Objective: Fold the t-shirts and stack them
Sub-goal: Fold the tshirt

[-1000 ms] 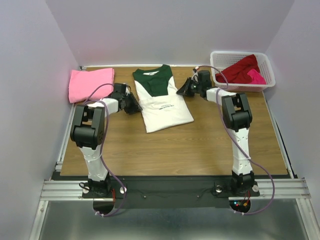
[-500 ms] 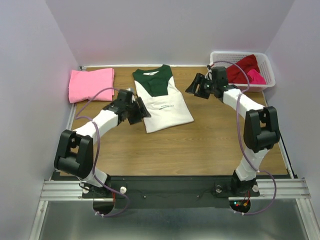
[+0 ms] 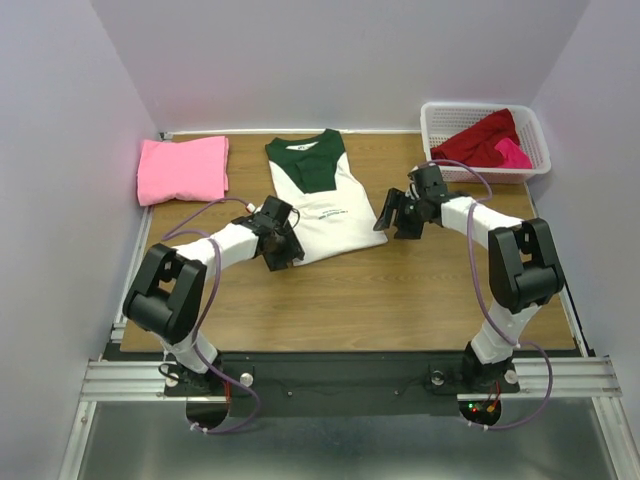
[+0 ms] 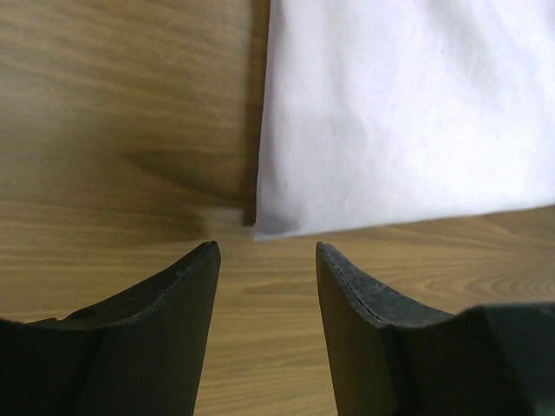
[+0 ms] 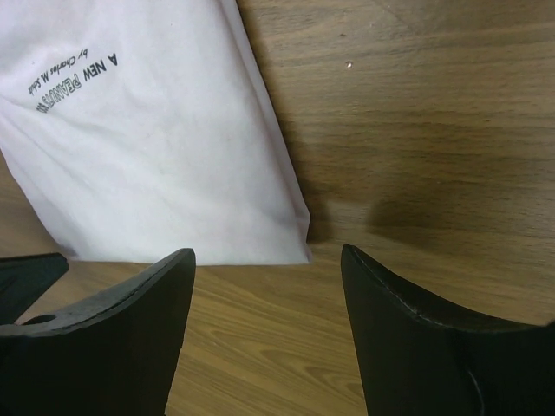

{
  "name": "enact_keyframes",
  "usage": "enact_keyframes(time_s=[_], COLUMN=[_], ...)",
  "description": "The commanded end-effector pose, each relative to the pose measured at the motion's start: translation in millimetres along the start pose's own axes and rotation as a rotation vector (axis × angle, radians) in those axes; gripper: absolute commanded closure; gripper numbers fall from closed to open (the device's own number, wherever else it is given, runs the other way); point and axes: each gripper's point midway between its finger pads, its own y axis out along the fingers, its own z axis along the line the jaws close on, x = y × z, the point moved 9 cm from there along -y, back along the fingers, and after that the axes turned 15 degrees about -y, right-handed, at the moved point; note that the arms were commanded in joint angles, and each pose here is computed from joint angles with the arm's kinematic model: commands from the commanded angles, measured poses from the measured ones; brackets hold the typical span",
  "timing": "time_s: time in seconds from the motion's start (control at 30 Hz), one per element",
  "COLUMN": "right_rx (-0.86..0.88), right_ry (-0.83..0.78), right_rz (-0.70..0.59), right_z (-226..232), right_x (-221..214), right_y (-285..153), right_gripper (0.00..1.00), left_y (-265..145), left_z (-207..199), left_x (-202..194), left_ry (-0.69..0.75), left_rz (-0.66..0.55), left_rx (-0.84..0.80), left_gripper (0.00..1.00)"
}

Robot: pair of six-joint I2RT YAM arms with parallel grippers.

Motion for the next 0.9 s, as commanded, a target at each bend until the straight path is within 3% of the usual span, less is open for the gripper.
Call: enact_keyframes(time_s=[0.0, 0.2, 0.47, 0.7, 0.87], right_rx=[0.005, -0.011, -0.081, -0.175, -0.191], right_ry=[-0.027, -0.024, 0.000, -0.001, -0.003], right_rz=[-0.037, -0.036, -0.027, -0.045, -0.023], right_z=[9, 10, 11, 13, 19], right_x=[5, 4, 0, 2, -3], right_y=[-10, -8, 3, 13, 21], right_gripper=[0.25, 0.14, 0.13, 0.21, 0.36], left_y=[5, 15, 29, 35, 36], left_z=[-14, -8, -4, 4, 8], left_x=[8, 5, -4, -9, -10], left_ry=[-0.013, -0.007, 0.040, 0.059, 0.061], left_rz=[-0.061, -0.043, -0.011, 0.008, 0.015], left_rx=[0.014, 0.061, 0.140, 0.186, 0.196], left_gripper=[0.43, 0.49, 0.58, 0.72, 0.86])
